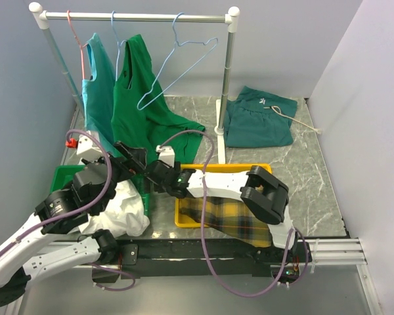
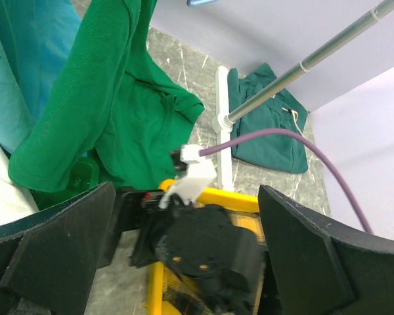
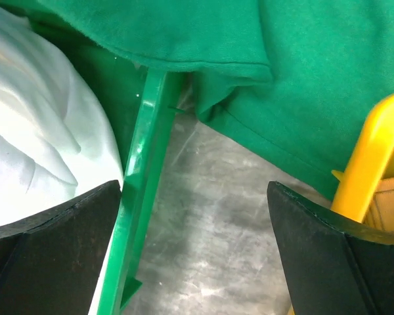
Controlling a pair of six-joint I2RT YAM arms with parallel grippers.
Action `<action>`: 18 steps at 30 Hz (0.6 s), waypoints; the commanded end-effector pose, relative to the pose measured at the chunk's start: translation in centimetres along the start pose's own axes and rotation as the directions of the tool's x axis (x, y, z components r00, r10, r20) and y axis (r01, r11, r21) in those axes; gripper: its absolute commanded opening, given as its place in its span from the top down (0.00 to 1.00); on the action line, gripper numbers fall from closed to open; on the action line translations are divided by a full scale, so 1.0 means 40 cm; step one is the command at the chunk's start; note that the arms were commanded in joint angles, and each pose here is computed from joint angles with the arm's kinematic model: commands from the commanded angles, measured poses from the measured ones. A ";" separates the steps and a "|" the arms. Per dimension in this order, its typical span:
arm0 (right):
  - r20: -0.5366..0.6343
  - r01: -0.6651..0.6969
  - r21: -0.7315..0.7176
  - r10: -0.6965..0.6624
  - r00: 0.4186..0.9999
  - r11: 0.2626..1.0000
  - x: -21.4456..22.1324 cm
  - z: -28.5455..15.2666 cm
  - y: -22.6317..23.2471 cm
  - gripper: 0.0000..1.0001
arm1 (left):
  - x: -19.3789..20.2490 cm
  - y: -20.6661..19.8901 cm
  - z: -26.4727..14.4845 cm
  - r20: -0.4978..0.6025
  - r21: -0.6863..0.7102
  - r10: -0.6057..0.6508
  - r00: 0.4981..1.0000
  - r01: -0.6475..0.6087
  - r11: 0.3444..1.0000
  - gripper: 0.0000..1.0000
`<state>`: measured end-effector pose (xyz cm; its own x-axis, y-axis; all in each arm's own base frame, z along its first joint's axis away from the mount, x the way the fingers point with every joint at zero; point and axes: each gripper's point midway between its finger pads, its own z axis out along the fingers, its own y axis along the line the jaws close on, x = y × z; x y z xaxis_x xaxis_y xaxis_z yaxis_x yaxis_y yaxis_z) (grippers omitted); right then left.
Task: Place the t-shirt on the hanger
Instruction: Move the bin to the corner of the board.
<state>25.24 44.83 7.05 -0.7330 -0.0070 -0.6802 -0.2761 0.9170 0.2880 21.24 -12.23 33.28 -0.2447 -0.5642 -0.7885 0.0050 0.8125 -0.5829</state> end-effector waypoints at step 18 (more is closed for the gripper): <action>-0.005 -0.108 0.082 0.109 0.994 0.991 0.069 -0.137 -0.322 0.00 | 0.020 -0.009 0.013 -0.016 -0.002 -0.011 1.000 0.011 1.000 0.04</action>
<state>24.15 34.96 7.15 -0.7328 0.1032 -0.6726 -0.2031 0.9102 0.3610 21.32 -12.44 33.03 -0.2524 -0.5577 -0.7907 0.0030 0.8167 -0.5770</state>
